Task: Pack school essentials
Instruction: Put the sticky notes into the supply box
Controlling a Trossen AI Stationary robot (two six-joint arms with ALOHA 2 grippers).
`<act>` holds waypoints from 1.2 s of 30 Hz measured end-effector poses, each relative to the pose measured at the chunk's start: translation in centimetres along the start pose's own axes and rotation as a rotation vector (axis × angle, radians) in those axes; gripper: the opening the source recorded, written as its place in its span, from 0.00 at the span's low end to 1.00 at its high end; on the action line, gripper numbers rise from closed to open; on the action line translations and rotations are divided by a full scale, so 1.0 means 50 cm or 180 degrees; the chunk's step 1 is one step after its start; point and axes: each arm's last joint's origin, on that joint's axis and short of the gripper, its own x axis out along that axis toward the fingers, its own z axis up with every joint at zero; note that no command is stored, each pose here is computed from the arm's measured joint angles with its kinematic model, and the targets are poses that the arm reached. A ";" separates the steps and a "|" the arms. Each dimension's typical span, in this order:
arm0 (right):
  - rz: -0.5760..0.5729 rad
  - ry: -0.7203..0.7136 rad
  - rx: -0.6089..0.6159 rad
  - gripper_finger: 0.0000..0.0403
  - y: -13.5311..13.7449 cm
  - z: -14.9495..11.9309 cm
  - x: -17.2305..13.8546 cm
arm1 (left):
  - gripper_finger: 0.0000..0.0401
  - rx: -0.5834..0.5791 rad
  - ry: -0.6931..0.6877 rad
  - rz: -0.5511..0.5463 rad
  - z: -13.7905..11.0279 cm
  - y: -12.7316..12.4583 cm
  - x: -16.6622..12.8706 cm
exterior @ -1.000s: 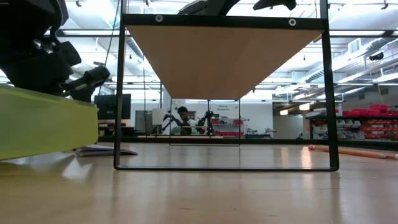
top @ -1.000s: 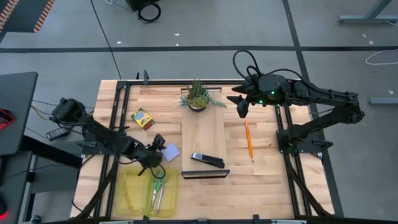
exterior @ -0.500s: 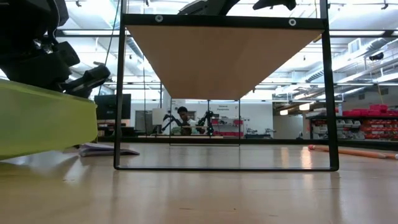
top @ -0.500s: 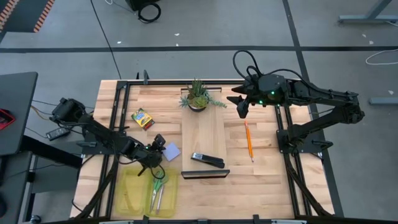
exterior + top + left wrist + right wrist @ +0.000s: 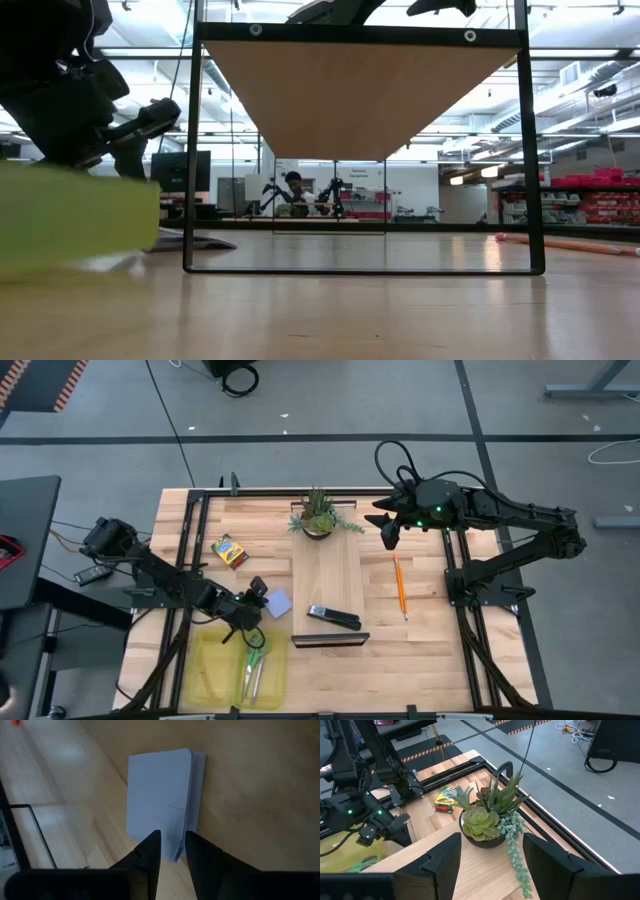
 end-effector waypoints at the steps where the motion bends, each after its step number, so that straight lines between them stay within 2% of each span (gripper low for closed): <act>1: 0.0000 0.0000 0.0005 0.55 0.000 0.000 0.000 | 0.24 0.0007 -0.0005 0.0003 0.000 0.000 0.000; 14: 0.0000 0.0001 0.0044 0.55 0.000 0.000 0.000 | 0.23 0.0002 -0.0076 0.0159 0.007 0.007 0.000; 24: 0.0018 0.0007 0.0044 0.55 0.000 0.000 0.000 | 0.20 -0.0103 -0.0109 0.0099 0.008 0.005 0.000; 29: 0.0018 0.0008 0.0044 0.55 0.000 0.000 0.000 | 0.24 -0.0158 -0.0094 0.0039 0.004 0.007 0.002; 36: 0.0043 0.0016 0.0053 0.55 0.001 0.000 0.000 | 0.34 -0.0222 -0.0095 -0.0036 -0.001 0.013 0.007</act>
